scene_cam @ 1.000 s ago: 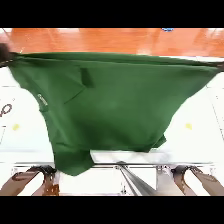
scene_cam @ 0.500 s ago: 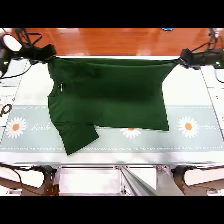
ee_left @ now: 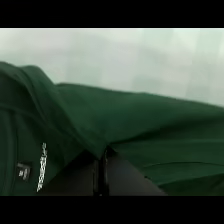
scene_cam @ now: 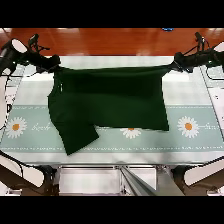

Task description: Fold the shirts.

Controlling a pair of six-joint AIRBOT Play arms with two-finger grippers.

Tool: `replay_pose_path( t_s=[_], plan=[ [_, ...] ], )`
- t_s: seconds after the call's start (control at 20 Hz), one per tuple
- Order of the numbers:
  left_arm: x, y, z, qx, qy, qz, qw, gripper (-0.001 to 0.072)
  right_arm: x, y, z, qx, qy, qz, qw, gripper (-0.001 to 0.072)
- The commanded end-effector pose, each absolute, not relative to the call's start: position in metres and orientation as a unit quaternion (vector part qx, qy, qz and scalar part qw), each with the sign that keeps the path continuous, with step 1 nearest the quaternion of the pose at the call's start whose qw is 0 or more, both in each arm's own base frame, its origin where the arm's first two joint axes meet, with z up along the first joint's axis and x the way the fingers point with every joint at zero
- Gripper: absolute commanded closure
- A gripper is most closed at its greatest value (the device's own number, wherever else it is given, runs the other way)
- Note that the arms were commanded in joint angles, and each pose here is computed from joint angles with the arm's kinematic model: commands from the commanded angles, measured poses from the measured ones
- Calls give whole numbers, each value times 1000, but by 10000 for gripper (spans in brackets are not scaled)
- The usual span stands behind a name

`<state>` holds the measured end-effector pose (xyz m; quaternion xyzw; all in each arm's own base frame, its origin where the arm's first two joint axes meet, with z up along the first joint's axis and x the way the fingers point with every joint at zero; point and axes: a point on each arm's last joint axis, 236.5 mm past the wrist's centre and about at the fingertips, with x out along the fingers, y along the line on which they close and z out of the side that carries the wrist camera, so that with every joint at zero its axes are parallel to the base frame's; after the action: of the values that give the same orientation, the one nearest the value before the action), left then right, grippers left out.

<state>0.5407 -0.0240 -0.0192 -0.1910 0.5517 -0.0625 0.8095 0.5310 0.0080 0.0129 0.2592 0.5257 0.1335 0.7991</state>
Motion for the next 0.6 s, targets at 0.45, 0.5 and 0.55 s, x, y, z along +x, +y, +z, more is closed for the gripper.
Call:
replay_pose_path(
  t_s=[0.45, 0.5, 0.55],
  plan=[
    [468, -30, -78, -170, 667, -99, 719, 691, 472, 24, -57, 238, 628, 128, 729, 690],
    [464, -31, -81, -170, 672, -99, 714, 691, 471, 25, -61, 236, 632, 126, 727, 690],
    [459, -33, -83, -171, 680, -101, 706, 689, 471, 22, -64, 236, 635, 116, 726, 676]
  ],
)
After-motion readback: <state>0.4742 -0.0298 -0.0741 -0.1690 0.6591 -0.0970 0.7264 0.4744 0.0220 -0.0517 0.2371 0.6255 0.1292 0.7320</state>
